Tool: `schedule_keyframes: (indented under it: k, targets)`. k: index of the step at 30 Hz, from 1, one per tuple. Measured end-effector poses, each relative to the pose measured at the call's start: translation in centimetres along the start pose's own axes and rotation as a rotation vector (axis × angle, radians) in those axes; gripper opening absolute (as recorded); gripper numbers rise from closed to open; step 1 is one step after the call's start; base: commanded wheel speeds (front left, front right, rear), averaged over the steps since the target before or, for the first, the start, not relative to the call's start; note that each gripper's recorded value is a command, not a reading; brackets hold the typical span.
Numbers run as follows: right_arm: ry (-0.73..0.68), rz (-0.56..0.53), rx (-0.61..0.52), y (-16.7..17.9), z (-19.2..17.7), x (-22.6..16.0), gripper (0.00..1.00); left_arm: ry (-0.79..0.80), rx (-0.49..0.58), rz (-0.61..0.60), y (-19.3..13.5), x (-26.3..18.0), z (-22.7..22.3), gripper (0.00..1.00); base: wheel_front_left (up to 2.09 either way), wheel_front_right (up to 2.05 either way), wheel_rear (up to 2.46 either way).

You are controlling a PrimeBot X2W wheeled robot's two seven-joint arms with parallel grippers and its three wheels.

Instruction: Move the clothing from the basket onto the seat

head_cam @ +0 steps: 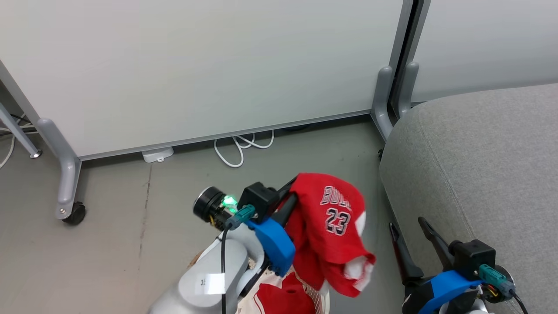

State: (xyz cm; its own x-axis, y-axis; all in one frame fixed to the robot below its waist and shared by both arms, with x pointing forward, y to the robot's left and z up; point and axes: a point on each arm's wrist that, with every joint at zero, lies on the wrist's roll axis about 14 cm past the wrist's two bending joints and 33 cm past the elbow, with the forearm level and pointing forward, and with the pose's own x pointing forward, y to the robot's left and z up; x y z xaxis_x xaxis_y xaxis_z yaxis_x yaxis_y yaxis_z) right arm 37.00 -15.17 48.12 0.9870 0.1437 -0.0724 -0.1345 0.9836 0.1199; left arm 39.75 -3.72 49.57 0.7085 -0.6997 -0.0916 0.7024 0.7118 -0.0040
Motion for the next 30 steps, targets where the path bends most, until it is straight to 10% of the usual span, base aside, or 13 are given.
schedule_keyframes:
  k: [30]
  targets:
    - [-0.002, -0.014, 0.011, -0.3, 0.1, -1.3, 1.00, -0.119, 0.041, -0.141, -3.9, 2.7, 6.9, 0.00, 0.00, 0.00, 0.00]
